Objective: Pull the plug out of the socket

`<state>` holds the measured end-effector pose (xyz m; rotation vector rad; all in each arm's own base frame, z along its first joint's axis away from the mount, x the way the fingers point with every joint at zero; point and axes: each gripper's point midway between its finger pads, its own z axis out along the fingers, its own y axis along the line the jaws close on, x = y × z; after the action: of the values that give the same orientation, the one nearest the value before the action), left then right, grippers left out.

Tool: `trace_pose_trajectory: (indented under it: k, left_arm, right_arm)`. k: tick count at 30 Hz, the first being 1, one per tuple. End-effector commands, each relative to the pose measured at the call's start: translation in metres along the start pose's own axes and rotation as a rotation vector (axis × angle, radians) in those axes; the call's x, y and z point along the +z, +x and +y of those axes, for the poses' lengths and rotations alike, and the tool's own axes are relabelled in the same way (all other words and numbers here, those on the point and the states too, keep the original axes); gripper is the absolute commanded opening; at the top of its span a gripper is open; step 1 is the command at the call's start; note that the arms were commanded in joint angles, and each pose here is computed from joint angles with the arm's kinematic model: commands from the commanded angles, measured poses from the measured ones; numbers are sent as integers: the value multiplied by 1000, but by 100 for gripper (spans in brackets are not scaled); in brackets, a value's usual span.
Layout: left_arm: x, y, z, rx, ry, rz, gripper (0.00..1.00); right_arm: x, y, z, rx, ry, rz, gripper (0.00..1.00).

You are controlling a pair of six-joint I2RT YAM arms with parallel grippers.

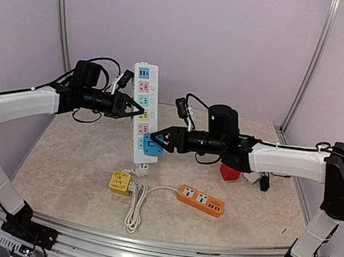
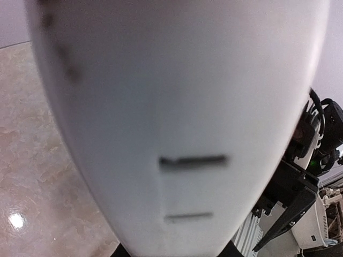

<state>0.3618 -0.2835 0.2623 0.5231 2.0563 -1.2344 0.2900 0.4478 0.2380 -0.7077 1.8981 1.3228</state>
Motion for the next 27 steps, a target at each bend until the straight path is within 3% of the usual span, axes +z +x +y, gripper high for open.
trace_pose_trajectory:
  k: [1,12,17,22,27]
  left_arm:
    - [-9,-11,3,5,-43,-42,0]
    - [-12,-11,15,-10,-99,-49,0]
    - [-17,-14,21,1,-157,-68,0]
    - [-19,-15,28,-5,-203,-73,0]
    - [-19,-12,35,-14,-234,-71,0]
  right_arm:
    - [1,-6,26,-30,-63,3,62]
    - [11,-5,48,-80,-86,-1,62]
    - [-6,-21,23,-109,125,-78,71]
    - [-14,-17,-7,-135,312,-39,79]
    - [-1,-5,-8,-108,291,-4,79]
